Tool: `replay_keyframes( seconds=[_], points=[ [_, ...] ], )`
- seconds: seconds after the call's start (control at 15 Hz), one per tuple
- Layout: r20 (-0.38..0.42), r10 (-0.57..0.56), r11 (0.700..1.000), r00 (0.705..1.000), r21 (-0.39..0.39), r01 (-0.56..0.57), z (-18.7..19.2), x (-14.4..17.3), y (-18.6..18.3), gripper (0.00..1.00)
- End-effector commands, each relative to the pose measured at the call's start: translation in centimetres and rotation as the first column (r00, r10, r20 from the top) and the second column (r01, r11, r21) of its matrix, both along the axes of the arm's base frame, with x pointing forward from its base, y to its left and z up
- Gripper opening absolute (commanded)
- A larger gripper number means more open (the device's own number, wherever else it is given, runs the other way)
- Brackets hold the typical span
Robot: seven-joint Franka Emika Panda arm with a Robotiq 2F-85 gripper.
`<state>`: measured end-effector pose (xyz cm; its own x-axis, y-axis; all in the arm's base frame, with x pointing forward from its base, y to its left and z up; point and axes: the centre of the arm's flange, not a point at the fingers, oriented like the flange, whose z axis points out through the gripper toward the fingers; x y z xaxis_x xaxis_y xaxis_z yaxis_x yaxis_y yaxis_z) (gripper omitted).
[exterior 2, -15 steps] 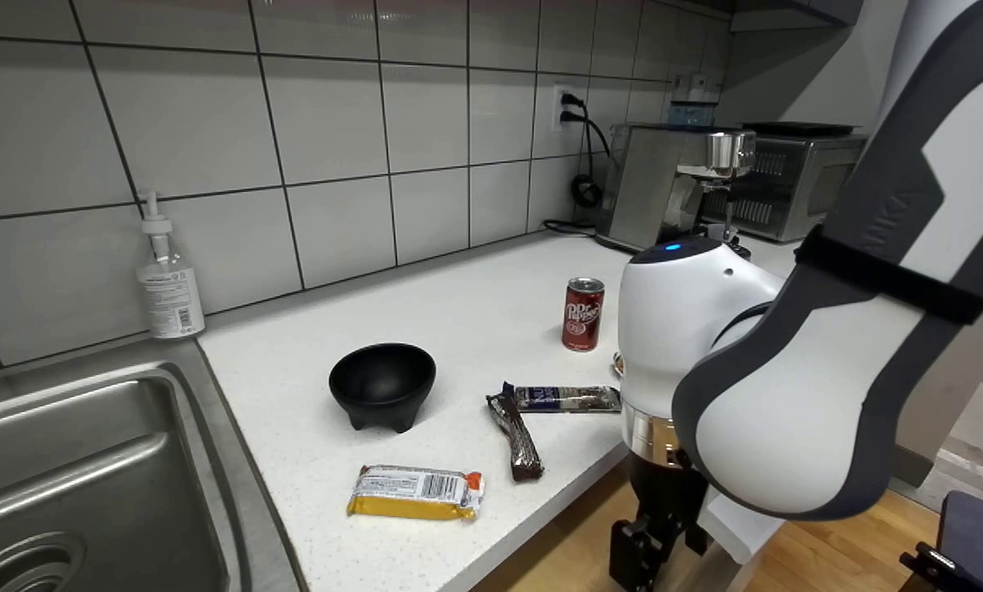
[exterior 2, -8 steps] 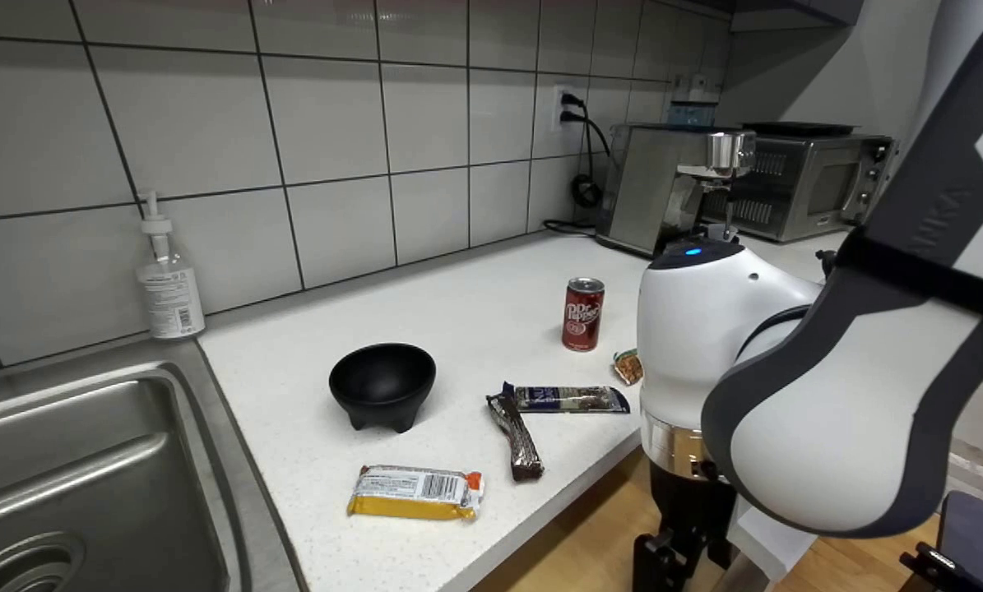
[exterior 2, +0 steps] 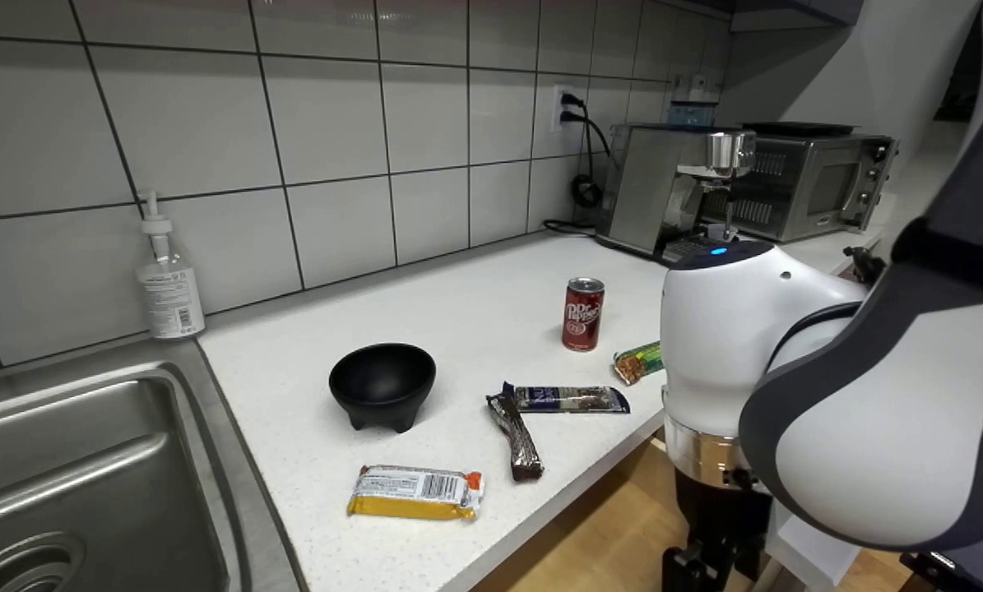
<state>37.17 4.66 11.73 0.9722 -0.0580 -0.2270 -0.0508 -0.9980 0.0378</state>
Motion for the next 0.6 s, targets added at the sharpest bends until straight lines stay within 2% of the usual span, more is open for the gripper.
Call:
replay_keyframes(
  seconds=[0.0, 0.53],
  points=[
    [-0.04, 0.019, 1.0, 0.999, -0.004, -0.02, 2.1, -2.1, -0.4, 1.0],
    [-0.049, -0.008, 1.0, 0.999, 0.001, 0.008, 4.1, -2.1, -0.8, 1.0]
  ],
)
